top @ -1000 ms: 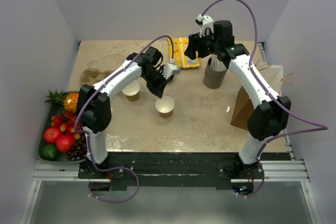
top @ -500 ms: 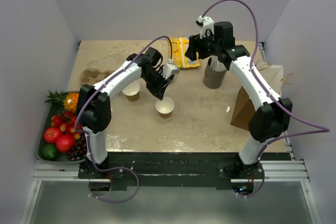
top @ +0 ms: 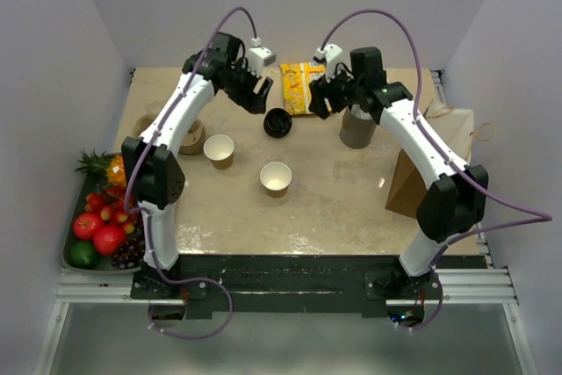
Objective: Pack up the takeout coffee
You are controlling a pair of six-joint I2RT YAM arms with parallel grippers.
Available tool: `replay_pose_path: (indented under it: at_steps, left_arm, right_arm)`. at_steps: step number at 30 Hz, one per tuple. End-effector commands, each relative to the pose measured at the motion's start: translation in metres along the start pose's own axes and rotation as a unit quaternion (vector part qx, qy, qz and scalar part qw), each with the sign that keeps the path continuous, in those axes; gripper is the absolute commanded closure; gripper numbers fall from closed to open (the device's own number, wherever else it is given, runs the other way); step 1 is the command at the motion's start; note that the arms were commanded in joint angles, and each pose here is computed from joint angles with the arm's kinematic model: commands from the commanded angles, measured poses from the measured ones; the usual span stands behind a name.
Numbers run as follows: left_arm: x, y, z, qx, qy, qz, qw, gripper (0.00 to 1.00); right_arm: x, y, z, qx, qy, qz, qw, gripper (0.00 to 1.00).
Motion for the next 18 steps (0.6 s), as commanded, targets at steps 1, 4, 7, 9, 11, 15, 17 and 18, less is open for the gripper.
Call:
replay_pose_path:
  at_steps: [1,4,7,9,11,15,17,18]
  left_arm:
    - [-0.020,0.023,0.061,0.046,0.085,-0.040,0.995,0.21]
    - [-0.032,0.037,0.073,0.037,0.099,-0.075,0.992,0.25]
    - [-0.046,0.042,0.078,0.032,0.094,-0.101,0.990,0.35]
    - [-0.058,0.038,0.080,0.040,0.089,-0.101,0.990,0.39]
    - [-0.065,0.036,0.079,0.052,0.081,-0.104,0.990,0.42]
    - [-0.080,0.026,0.072,0.062,0.065,-0.096,0.991,0.46]
    - [-0.087,0.024,0.064,0.053,0.057,-0.089,0.993,0.45]
    - [-0.091,0.021,0.061,0.050,0.053,-0.083,0.994,0.44]
  right_arm:
    - [0.022,-0.015,0.014,0.052,0.014,0.020,0.998,0.32]
    - [0.026,-0.026,0.015,0.050,0.009,0.031,0.998,0.32]
    - [0.029,-0.034,0.014,0.056,0.000,0.045,0.997,0.32]
    - [0.030,-0.038,0.014,0.058,0.000,0.056,0.997,0.32]
    - [0.030,-0.040,0.013,0.059,-0.002,0.061,0.996,0.32]
    - [0.027,-0.042,0.011,0.057,-0.005,0.069,0.996,0.32]
    - [0.025,-0.046,0.010,0.058,-0.004,0.075,0.995,0.32]
    - [0.023,-0.048,0.010,0.058,-0.004,0.077,0.995,0.32]
Point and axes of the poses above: each gripper's point midway between its finger pads, its own x axis back along the fingers, its own z axis along the line the jaws close on, y = z × x, the point moved 5 cm from there along x, back along the fingers, and after that the axes turned 1 degree about -x, right-handed, at the moved point
